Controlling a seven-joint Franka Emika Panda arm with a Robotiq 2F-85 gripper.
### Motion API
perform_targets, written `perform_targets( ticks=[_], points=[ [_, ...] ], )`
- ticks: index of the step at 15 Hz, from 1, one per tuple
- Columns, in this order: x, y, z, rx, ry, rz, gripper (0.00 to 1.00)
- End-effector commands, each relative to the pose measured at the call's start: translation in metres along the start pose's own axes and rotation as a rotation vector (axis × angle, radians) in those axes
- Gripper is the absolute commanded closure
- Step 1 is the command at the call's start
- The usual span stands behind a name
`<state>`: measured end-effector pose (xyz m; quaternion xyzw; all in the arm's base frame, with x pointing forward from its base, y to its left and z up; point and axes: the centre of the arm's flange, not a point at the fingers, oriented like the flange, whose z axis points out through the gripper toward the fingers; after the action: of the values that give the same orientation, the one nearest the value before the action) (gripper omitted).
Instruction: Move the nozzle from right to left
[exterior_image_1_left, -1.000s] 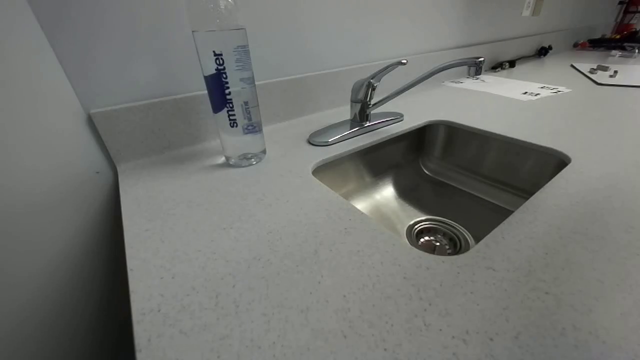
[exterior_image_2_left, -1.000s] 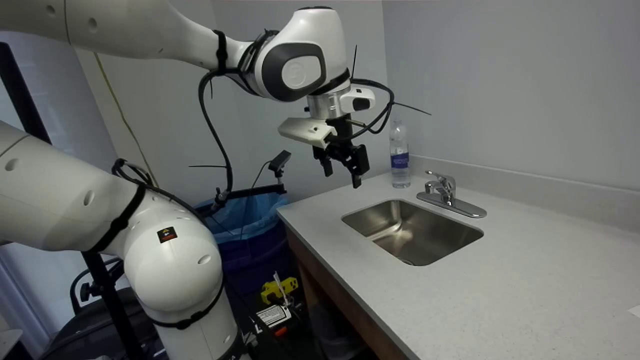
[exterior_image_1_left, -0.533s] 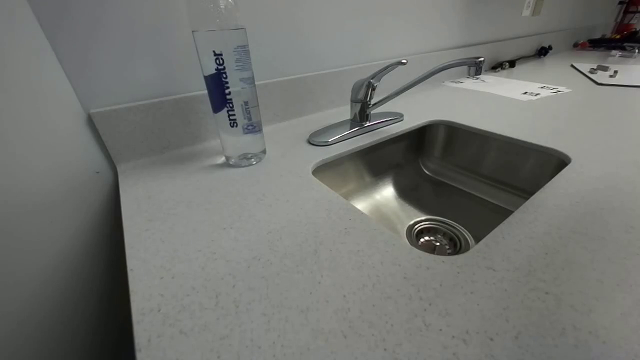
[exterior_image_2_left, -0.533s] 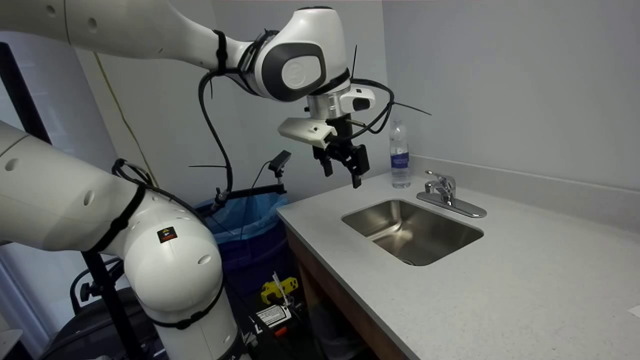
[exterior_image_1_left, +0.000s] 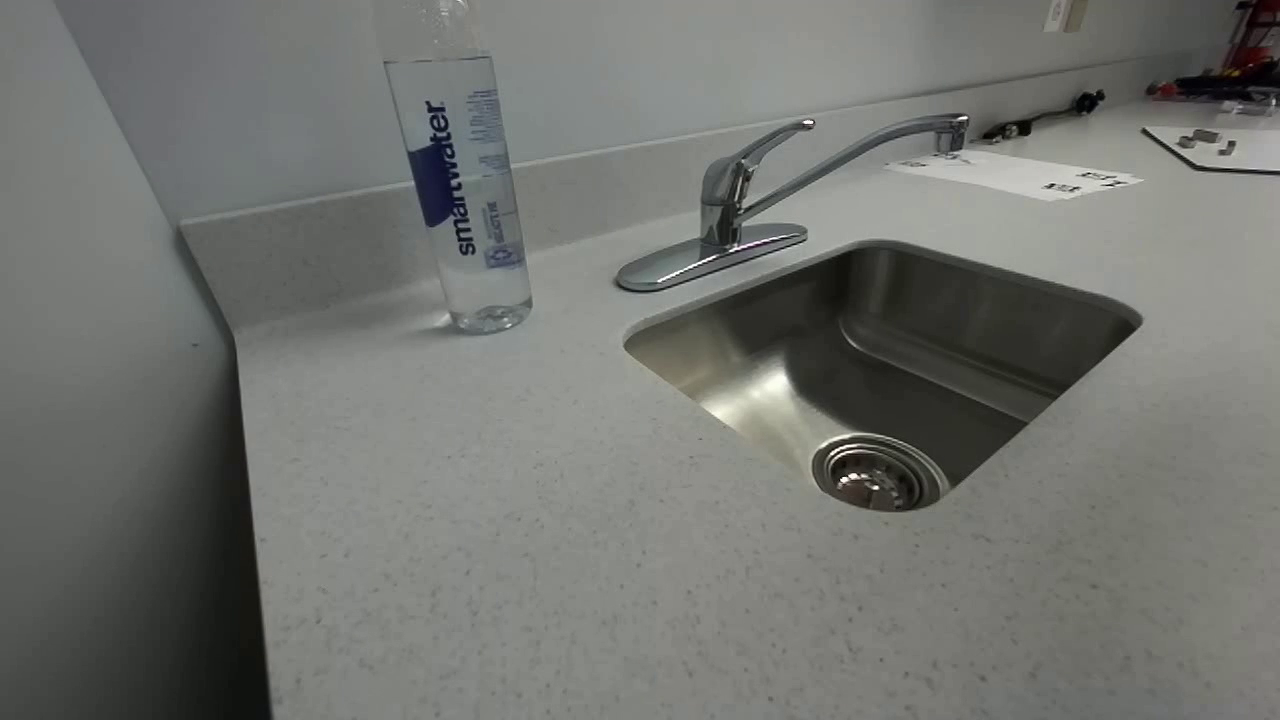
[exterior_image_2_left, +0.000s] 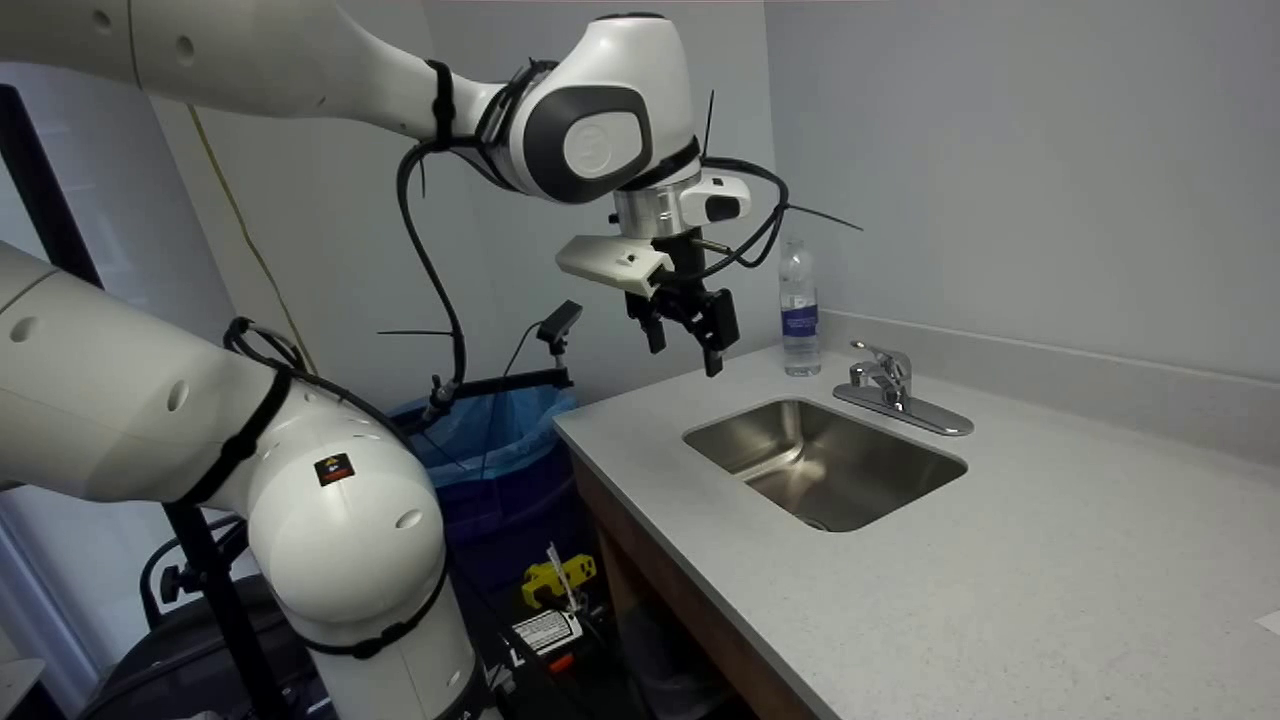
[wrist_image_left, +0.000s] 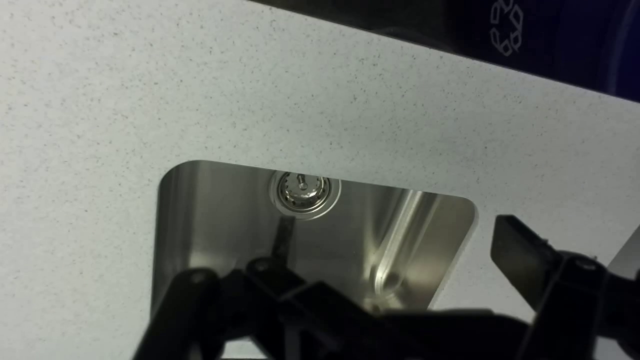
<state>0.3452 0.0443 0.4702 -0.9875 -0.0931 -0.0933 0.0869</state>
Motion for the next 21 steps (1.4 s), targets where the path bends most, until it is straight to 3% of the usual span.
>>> perform_targets(
  ticks=[1, 4, 5, 7, 12, 13, 16, 21],
  points=[
    [0.000, 0.000, 0.000, -0.003, -0.006, 0.000, 0.00],
    [-0.001, 0.000, -0.001, -0.017, -0.029, 0.008, 0.00],
    [0.073, -0.016, 0.003, -0.019, -0.030, 0.007, 0.00],
    [0.091, -0.019, 0.002, -0.031, -0.025, 0.010, 0.00],
    [0.175, -0.029, 0.014, -0.066, -0.042, 0.016, 0.00],
    [0.118, -0.026, 0.012, -0.042, -0.030, 0.003, 0.00],
    [0.153, -0.027, 0.027, -0.047, -0.046, 0.007, 0.00],
    [0.159, -0.026, 0.027, -0.047, -0.044, 0.006, 0.00]
  ],
)
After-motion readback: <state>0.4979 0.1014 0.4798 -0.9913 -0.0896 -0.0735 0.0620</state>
